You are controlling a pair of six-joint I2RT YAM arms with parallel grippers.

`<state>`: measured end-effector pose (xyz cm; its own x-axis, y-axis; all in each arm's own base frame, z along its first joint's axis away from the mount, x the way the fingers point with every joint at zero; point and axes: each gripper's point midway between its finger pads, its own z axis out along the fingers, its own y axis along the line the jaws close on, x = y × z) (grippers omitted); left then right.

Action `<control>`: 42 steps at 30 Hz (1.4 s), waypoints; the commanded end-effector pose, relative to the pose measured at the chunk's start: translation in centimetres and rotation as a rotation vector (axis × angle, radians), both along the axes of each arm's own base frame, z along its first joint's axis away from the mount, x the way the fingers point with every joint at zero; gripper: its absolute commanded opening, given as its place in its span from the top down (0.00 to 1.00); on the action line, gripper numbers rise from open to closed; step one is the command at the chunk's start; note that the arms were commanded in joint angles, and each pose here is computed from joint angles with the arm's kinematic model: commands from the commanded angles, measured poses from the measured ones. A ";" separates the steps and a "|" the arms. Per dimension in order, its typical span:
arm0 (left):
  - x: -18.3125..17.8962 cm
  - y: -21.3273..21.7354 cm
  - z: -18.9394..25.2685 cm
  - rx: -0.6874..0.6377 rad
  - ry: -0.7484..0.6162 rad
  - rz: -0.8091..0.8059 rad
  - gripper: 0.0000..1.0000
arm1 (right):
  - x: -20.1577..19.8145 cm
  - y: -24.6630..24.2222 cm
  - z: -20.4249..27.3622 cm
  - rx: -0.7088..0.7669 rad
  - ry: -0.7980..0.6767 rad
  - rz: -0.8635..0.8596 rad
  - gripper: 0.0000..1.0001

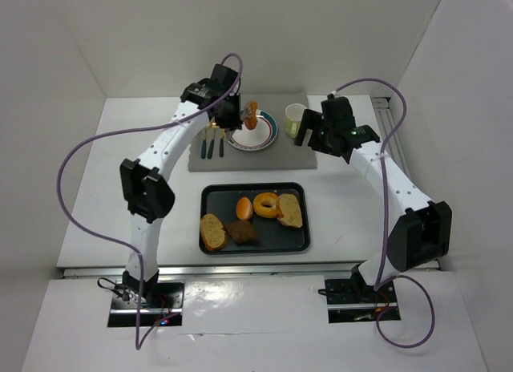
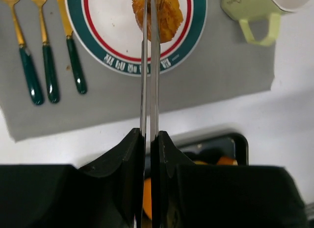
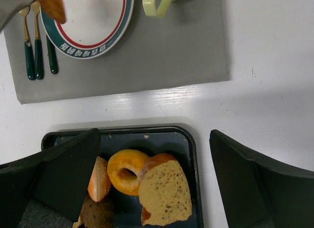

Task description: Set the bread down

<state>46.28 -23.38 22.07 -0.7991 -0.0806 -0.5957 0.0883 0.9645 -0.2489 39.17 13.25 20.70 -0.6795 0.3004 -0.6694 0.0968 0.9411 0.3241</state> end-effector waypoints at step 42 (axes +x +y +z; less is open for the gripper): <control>-27.5 3.6 -1.9 -0.027 0.265 -0.263 0.35 | -0.7 2.3 0.3 0.033 0.001 0.054 0.01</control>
